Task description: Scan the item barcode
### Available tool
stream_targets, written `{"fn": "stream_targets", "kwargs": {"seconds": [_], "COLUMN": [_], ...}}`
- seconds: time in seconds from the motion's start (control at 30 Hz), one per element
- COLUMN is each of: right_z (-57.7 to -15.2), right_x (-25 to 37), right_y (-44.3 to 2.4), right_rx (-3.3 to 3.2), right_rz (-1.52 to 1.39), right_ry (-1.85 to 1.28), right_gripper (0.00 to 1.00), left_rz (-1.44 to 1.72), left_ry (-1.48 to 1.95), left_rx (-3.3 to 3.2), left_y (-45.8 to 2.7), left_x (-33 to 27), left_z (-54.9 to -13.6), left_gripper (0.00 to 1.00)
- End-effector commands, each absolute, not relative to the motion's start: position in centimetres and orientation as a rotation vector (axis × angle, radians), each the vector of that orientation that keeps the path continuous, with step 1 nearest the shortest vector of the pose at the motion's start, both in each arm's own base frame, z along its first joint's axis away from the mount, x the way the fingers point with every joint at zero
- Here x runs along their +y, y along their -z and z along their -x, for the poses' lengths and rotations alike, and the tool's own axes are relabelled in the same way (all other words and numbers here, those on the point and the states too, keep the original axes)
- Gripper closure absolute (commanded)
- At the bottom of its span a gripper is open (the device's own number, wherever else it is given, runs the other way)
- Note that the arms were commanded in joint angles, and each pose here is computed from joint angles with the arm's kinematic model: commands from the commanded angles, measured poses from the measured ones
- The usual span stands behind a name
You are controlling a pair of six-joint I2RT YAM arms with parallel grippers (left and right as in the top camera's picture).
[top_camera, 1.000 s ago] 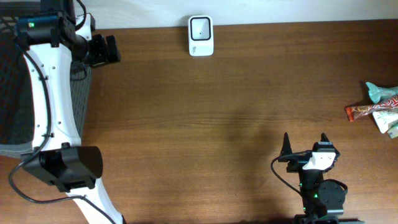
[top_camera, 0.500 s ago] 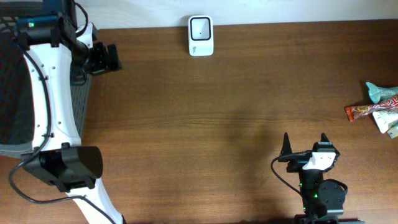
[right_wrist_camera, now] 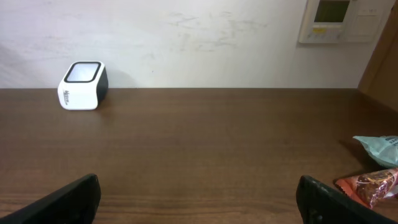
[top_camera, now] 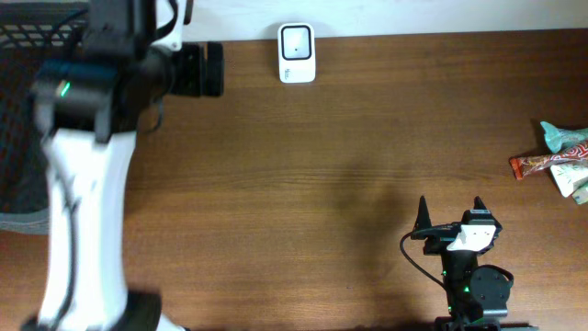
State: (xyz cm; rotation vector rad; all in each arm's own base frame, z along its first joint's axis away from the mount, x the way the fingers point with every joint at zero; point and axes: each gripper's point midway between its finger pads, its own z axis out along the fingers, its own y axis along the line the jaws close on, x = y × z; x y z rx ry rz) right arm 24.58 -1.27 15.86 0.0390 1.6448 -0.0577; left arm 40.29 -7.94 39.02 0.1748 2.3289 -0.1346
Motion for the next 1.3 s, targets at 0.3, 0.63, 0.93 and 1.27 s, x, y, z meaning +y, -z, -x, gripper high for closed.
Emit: {"fn": "stream_targets", "kwargs": {"seconds": [0.3, 0.63, 0.93, 1.27], "right_z": [-24.6, -24.6, -24.6, -24.6], "right_x": [-1.4, -1.4, -1.4, -1.4], "right_y": [-15.6, -15.6, -15.6, -15.6], "right_rx": [1.649, 1.648, 1.648, 1.649], "right_rz": [-0.036, -0.036, -0.036, -0.036], "right_ry": [0.065, 0.065, 0.065, 0.065], "right_gripper": [0.01, 0.01, 0.01, 0.01], "left_rz": [-0.045, 0.054, -0.023, -0.085], "left_ry": [0.029, -0.02, 0.058, 0.096], "left_rx": [2.021, 1.869, 1.569, 1.385], "left_y": [-32.0, -27.5, -28.5, -26.3], "left_x": [-1.6, 0.8, -0.8, -1.9], "left_z": [-24.5, -19.1, -21.6, -22.7], "left_gripper": [0.01, 0.01, 0.01, 0.01]}}
